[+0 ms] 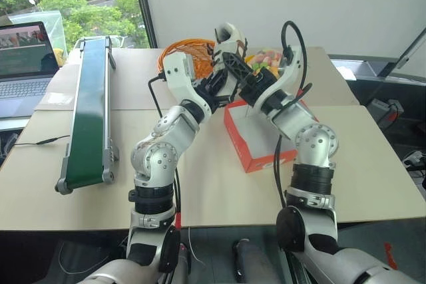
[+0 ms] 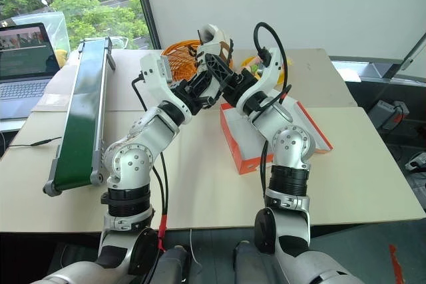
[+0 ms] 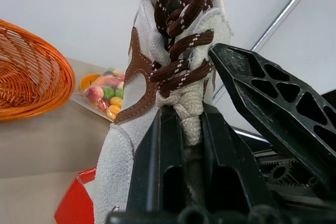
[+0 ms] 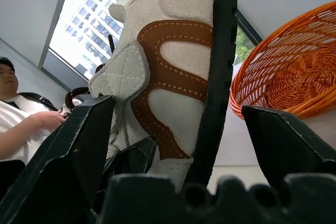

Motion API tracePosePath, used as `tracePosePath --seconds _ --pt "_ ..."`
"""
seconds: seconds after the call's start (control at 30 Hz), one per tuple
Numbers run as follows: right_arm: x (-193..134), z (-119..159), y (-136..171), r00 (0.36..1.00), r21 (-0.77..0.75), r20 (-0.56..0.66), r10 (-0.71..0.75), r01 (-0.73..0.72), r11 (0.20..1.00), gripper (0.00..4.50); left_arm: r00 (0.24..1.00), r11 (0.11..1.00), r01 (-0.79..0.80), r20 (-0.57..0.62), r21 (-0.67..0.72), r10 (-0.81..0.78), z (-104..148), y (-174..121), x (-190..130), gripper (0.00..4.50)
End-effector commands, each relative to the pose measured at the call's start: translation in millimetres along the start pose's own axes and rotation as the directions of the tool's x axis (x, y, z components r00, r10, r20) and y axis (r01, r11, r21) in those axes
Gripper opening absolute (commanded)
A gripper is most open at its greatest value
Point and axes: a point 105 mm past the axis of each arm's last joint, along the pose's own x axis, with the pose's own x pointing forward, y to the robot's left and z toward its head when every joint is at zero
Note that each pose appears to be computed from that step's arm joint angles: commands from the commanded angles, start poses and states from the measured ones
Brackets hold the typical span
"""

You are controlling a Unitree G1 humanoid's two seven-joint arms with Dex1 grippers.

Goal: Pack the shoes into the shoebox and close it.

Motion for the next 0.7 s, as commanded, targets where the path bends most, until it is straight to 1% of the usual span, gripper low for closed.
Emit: tracePosePath --seconds 0.03,0.17,0.27,0.33,0.4,0.47,0.53,0.57,0.63,0.7 --pt "-1.4 13.9 7.8 0.998 -0.012 0.060 0.033 -0.032 0.999 3.10 0.990 0.991 0.135 0.026 -0.008 -0.135 8.7 -36.0 2.6 0.10" --pt "-0.1 14.9 10.2 0.997 -0.008 0.067 0.045 -0.044 0.999 1.92 0.989 0.989 0.149 0.019 -0.023 -0.148 8.7 -37.9 2.1 0.10" --pt "2.1 14.6 13.2 0.996 -0.005 0.067 0.060 -0.060 0.998 1.24 0.989 0.989 0.149 0.017 -0.020 -0.148 11.1 -36.7 0.6 0.10" --pt "3.0 14.3 14.6 0.995 -0.004 0.067 0.068 -0.068 0.998 0.85 0.988 0.988 0.152 0.014 -0.014 -0.151 12.0 -36.6 -0.3 0.10" --pt "3.8 14.0 15.0 0.995 -0.004 0.067 0.070 -0.070 0.998 0.73 0.988 0.988 0.152 0.009 -0.010 -0.152 12.1 -36.1 -1.1 0.10" --pt "5.1 13.1 15.6 0.995 -0.005 0.064 0.071 -0.071 0.997 0.69 0.988 0.988 0.153 0.008 -0.007 -0.153 13.8 -34.1 -4.2 0.98" --pt "6.5 12.0 14.5 0.996 -0.019 0.059 0.061 -0.060 0.998 0.61 0.983 0.983 0.182 0.004 -0.008 -0.182 15.3 -35.4 -9.0 1.62" --pt "6.8 11.3 13.6 0.997 -0.022 0.058 0.055 -0.053 0.998 0.57 0.984 0.984 0.178 -0.005 0.009 -0.178 15.7 -34.0 -10.7 2.08" --pt "7.4 10.4 11.0 0.998 -0.034 0.055 0.042 -0.040 0.999 0.57 0.991 0.991 0.132 -0.010 -0.012 -0.132 22.2 -19.6 -18.7 2.72" --pt "7.1 12.7 8.5 0.998 -0.056 0.053 0.030 -0.027 0.998 0.57 0.994 0.994 0.106 -0.020 0.002 -0.106 29.0 -7.8 -28.8 2.72"
